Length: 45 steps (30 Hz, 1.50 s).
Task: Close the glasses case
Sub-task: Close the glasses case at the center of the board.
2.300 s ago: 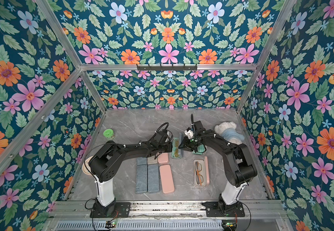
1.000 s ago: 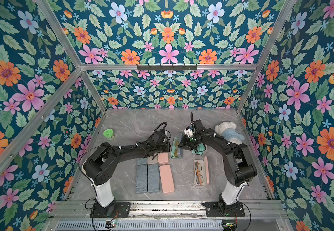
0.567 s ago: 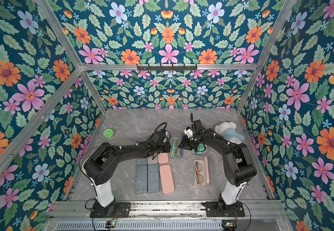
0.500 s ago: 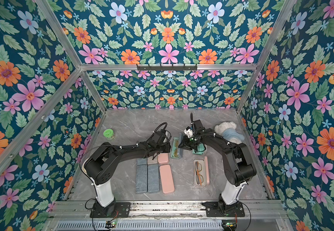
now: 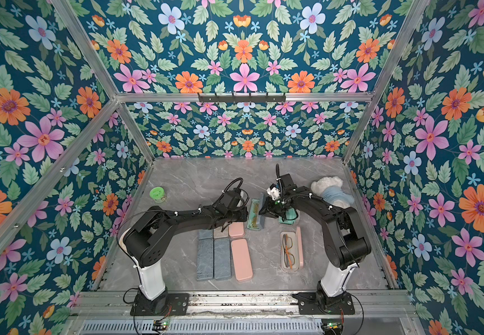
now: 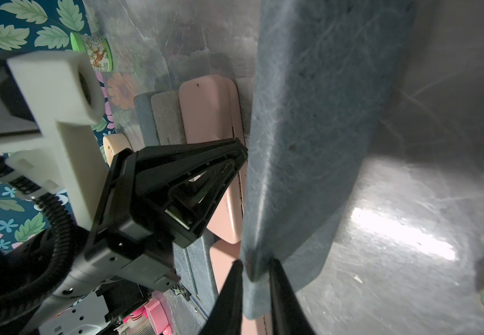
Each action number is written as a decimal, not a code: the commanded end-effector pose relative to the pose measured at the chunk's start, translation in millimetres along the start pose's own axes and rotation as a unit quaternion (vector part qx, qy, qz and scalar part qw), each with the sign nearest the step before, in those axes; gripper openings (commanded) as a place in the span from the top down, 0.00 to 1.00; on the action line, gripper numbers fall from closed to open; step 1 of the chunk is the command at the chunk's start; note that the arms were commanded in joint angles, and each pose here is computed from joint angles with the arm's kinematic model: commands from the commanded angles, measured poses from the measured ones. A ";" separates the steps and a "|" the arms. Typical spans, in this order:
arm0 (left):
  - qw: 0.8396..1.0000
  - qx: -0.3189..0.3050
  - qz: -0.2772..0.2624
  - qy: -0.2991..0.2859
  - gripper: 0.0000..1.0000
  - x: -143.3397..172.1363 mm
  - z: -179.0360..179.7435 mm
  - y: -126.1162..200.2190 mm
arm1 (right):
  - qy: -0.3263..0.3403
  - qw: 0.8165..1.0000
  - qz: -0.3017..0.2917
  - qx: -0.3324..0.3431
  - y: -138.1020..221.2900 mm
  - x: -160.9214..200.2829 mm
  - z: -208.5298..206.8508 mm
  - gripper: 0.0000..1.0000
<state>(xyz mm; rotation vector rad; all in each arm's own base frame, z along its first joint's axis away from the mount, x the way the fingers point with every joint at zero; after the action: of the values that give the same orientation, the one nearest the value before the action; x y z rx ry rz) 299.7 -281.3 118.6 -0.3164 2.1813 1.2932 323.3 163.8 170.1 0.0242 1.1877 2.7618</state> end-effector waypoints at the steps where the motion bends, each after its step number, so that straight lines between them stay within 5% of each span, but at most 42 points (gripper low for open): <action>1: 1.000 0.002 -0.003 -0.006 0.86 -1.5 -0.8 -0.5 | 0.002 1.000 0.000 0.005 -0.6 -1.3 -0.3 0.80; 45: 1.000 0.006 0.000 -0.003 0.91 2.1 0.5 -0.1 | -0.003 1.000 0.022 0.018 -25.5 -4.1 -5.0 0.82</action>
<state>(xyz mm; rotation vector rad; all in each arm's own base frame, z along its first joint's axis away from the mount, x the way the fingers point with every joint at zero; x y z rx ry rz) 298.2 -281.6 115.2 -0.3062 2.1926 1.2764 331.3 179.3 156.3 0.0312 1.1732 2.8172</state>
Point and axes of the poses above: each gripper's point midway between its finger pads, its own y axis back along the fingers, its own z axis along the line the jaws close on, x = y × z, the point moved 10 cm from there along y, back along the fingers, and after that the axes turned 5 degrees about -y, right-handed, at the moved point
